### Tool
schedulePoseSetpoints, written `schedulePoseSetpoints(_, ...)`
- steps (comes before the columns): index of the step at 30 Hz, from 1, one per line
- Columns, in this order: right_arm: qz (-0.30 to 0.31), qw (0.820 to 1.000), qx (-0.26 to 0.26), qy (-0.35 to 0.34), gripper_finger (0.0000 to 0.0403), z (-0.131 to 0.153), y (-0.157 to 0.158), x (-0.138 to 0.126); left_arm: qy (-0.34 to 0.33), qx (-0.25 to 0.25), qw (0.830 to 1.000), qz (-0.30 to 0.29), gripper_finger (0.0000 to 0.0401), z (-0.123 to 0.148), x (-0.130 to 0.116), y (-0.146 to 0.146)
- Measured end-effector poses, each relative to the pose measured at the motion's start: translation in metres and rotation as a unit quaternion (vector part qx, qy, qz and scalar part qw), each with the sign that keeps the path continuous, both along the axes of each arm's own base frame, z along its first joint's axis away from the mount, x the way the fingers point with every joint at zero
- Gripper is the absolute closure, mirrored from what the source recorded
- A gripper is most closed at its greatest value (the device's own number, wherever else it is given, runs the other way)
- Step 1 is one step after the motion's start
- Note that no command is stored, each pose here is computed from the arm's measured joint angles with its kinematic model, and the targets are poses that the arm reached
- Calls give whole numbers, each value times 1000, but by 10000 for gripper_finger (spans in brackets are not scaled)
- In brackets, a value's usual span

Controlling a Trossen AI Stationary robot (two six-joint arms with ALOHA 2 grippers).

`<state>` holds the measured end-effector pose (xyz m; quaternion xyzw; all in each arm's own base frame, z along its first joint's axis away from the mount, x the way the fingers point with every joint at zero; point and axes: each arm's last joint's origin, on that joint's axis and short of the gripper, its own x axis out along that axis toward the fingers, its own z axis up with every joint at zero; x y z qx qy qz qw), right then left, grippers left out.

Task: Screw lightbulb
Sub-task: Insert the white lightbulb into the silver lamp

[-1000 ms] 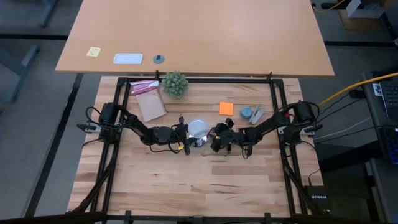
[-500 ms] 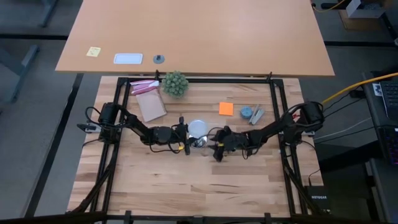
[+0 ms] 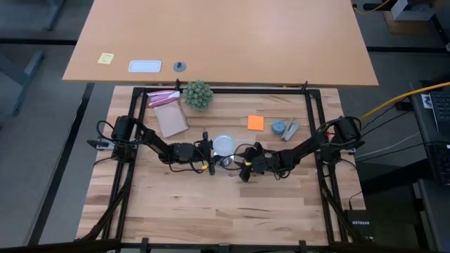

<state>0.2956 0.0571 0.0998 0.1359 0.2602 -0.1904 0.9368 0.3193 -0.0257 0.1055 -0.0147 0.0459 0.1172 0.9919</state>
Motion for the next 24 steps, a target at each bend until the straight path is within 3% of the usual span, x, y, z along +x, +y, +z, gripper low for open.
schedulePoseSetpoints(16, -67, 995, -48, 61, 215, -14, -21, -5, 0, 0, 1000, 0, 248, 0, 0, 0)
schedulePoseSetpoints(24, -121, 990, -46, 57, 215, -13, -51, -2, 0, 0, 1000, 0, 248, 0, 0, 0)
